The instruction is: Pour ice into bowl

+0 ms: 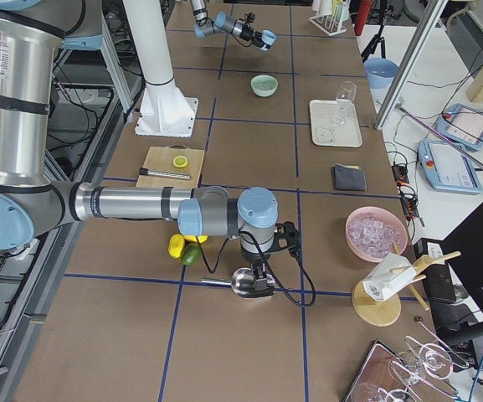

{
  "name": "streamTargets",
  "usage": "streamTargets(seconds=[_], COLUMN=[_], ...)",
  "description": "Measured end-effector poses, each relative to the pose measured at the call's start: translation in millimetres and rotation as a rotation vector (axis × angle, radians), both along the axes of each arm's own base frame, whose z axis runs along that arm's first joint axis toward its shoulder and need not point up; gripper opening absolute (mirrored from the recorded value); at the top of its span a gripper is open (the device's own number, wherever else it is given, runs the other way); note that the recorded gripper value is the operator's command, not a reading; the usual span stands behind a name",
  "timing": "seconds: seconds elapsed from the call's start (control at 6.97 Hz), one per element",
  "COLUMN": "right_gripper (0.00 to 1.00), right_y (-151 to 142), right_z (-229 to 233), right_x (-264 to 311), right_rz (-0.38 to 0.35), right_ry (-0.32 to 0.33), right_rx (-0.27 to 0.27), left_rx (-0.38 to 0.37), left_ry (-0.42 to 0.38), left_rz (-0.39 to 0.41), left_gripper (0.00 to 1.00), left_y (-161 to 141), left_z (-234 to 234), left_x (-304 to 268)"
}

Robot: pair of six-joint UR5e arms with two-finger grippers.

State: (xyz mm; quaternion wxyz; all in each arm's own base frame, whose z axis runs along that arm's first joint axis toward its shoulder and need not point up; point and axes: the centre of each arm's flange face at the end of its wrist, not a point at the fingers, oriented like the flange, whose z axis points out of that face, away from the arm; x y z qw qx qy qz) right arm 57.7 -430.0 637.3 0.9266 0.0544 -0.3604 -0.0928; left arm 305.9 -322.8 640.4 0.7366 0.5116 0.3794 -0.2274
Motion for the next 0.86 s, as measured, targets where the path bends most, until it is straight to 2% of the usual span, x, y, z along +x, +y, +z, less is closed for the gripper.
streamTargets(seconds=[0.43, 0.72, 0.86], right_gripper=[1.0, 1.0, 1.0], right_y=[0.0, 0.0, 0.0], right_z=[0.5, 0.0, 0.0], right_x=[0.0, 0.0, 0.0], right_rz=[0.0, 0.0, 0.0], right_ry=[0.0, 0.0, 0.0], right_rx=[-0.001, 0.0, 0.0], left_rx=[-0.006, -0.005, -0.002], left_ry=[-0.02, -0.022, -0.022], left_rz=[0.002, 0.002, -0.007], left_gripper=[0.32, 0.36, 0.5], left_y=[-4.3, -4.6, -4.5], left_z=[9.3, 9.9, 9.7], left_x=[14.8, 17.1, 16.3])
